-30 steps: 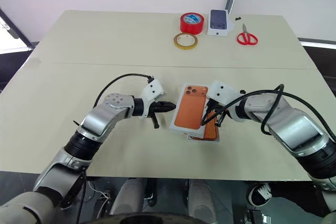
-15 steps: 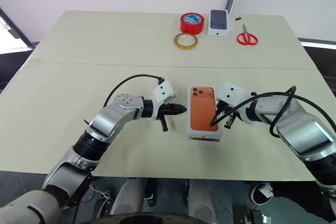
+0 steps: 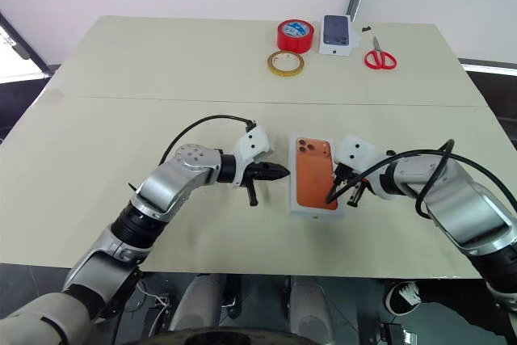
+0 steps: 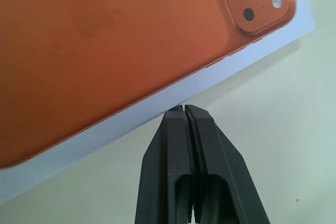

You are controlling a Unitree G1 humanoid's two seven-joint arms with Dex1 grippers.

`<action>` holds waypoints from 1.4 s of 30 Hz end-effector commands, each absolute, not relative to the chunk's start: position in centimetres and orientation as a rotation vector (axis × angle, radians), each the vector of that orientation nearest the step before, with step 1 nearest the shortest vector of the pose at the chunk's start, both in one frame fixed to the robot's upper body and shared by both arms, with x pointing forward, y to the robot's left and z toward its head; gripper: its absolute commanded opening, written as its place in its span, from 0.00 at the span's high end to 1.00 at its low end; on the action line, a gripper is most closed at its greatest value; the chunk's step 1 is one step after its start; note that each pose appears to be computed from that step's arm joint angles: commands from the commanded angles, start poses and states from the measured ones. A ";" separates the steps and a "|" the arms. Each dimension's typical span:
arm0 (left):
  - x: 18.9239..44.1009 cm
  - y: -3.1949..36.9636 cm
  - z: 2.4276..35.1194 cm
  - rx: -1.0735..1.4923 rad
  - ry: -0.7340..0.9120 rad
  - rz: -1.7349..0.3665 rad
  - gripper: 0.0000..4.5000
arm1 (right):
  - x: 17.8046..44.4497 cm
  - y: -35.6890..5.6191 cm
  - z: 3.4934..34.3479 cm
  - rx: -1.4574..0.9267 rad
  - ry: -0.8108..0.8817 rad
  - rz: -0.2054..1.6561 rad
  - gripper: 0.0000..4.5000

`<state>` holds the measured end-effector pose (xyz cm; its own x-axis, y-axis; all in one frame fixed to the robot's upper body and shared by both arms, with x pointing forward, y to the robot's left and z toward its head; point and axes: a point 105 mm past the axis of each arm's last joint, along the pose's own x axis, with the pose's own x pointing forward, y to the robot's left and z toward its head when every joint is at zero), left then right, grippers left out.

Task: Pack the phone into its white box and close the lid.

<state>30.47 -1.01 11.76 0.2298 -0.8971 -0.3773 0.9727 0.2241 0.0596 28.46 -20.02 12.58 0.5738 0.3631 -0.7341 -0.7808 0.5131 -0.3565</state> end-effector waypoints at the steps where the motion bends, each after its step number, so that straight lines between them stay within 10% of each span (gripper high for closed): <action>1: 29.5 -1.8 12.5 0.321 0.250 -1.373 1.00 | 28.0 -19.0 14.0 -0.773 0.579 0.790 0.99; 15: 31.0 0.1 10.2 0.352 0.337 -1.285 1.00 | 28.2 -19.5 14.2 -0.811 0.576 0.784 0.99; 29: 31.7 -0.6 16.4 0.168 0.146 -1.306 1.00 | 26.3 -20.0 16.3 -0.777 0.538 0.913 0.99; 42: 30.3 -2.8 10.4 0.372 0.308 -1.396 1.00 | 22.7 -18.4 12.3 -0.738 0.644 1.050 0.99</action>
